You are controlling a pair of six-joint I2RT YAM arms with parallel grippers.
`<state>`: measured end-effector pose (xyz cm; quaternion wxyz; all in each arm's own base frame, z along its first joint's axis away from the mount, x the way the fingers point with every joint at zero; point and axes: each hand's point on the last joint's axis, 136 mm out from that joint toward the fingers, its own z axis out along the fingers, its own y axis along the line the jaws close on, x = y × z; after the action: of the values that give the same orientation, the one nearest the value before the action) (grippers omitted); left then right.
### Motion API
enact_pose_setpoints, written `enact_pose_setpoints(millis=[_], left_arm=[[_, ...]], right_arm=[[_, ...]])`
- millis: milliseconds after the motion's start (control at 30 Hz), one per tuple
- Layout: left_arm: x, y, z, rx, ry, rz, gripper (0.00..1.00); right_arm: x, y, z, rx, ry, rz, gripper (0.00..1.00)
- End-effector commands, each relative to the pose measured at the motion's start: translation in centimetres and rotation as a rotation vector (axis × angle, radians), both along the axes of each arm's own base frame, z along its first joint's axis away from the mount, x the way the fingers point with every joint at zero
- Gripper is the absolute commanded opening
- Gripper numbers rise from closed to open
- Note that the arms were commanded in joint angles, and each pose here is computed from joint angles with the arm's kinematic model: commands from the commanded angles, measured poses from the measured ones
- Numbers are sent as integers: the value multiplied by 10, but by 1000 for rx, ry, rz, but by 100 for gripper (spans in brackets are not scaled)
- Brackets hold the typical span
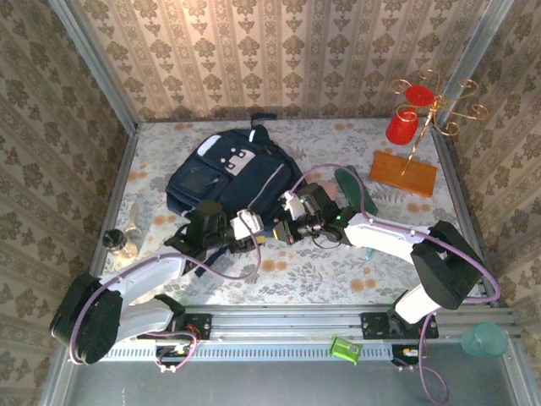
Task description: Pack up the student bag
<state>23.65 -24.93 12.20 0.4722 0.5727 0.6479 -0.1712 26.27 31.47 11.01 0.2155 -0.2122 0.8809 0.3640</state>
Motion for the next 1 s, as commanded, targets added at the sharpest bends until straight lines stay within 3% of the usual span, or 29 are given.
enact_pose_setpoints(millis=[0, 167, 267, 367, 433, 567, 833, 900, 967], left_arm=[[12, -1, -2, 100, -59, -19, 59], [22, -15, 0, 125, -60, -52, 43], [22, -13, -7, 161, -68, -67, 26], [23, -3, -8, 189, -86, -59, 6], [25, 3, -7, 199, -88, -51, 2], [31, 17, -5, 180, -63, -19, 0], [41, 36, -10, 177, -19, 41, 0], [44, 41, -10, 180, -8, 66, 4], [42, 37, -3, 148, 19, 68, 23]], right_arm=[[2, 15, 29, 82, -19, 45, 0], [4, 16, 31, 84, -17, 41, 0], [5, 10, 31, 61, -21, 18, 0], [13, -11, 20, -28, -20, -65, 0], [20, -31, 11, -113, -16, -134, 0], [34, -70, 2, -239, -29, -265, 0], [58, -110, 10, -315, -37, -390, 0], [57, -101, 14, -288, -35, -348, 0], [50, -85, 21, -208, -40, -285, 0]])
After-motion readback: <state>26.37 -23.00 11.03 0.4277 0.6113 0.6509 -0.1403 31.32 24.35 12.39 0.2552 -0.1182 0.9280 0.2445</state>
